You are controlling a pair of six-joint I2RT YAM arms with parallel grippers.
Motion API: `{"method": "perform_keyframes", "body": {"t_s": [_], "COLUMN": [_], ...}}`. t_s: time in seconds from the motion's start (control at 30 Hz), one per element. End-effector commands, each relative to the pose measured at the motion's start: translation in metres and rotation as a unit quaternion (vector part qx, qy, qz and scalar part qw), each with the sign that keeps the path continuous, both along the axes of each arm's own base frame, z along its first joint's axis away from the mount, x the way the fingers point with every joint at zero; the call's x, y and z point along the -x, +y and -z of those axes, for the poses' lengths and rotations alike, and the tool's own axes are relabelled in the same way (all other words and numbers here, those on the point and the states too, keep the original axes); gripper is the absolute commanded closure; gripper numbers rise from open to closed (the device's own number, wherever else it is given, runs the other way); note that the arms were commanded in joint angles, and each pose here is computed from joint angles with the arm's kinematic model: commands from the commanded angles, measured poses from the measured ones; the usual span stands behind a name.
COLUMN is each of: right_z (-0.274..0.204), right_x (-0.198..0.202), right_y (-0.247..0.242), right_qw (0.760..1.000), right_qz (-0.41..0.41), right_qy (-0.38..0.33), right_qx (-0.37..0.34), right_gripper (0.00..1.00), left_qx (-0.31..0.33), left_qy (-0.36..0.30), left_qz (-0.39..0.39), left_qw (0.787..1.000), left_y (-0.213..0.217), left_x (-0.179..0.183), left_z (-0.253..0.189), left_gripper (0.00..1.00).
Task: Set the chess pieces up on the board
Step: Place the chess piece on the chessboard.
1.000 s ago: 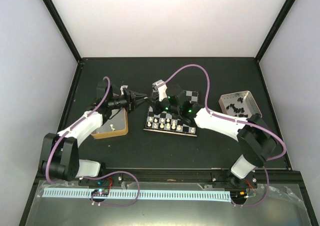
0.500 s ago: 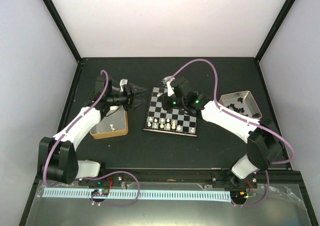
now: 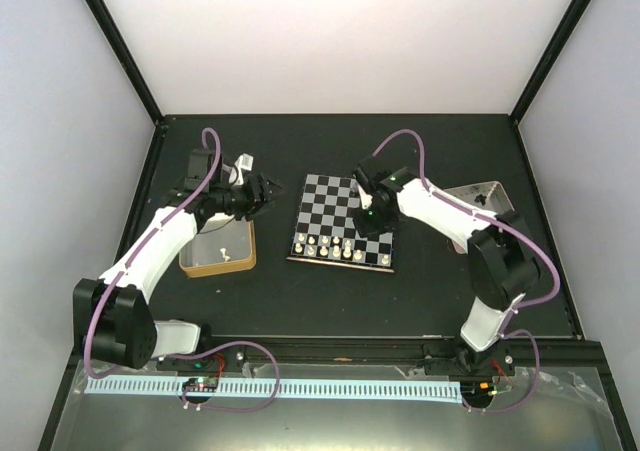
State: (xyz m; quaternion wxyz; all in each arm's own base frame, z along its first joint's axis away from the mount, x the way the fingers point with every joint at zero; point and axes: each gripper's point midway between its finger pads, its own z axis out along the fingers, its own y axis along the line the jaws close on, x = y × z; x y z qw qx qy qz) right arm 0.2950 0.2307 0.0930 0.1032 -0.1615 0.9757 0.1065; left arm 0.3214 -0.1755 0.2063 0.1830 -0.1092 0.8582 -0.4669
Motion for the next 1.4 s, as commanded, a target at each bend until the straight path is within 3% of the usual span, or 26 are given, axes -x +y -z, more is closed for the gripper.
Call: {"method": "perform_keyframes", "body": {"t_s": [0.0,0.63,1.13,1.37], "right_z": [0.014,0.041,0.041,0.01], "right_x": [0.017,0.019,0.012,-0.001], "right_y": [-0.002,0.004,0.004,0.002], "right_qw": [0.997,0.993,0.995,0.999], "right_qz": [-0.018,-0.028,-0.022,0.008], "right_qy": [0.065,0.108,0.092,0.038], "right_qx": [0.023,0.034,0.04,0.027], "right_gripper": [0.99,0.95,0.76,0.67], "left_qx": [-0.057,-0.059,-0.064,-0.136], "left_qy": [-0.016,0.023,0.033,0.039], "left_qz": [0.009,0.018,0.012,-0.033], "left_qw": [0.998,0.998,0.997,0.989], "left_y": [0.013,0.016,0.02,0.05], "left_x": [0.0,-0.003,-0.003,-0.002], "left_z": [0.009,0.034,0.041,0.05], "left_gripper": [0.3,0.32,0.32,0.31]}}
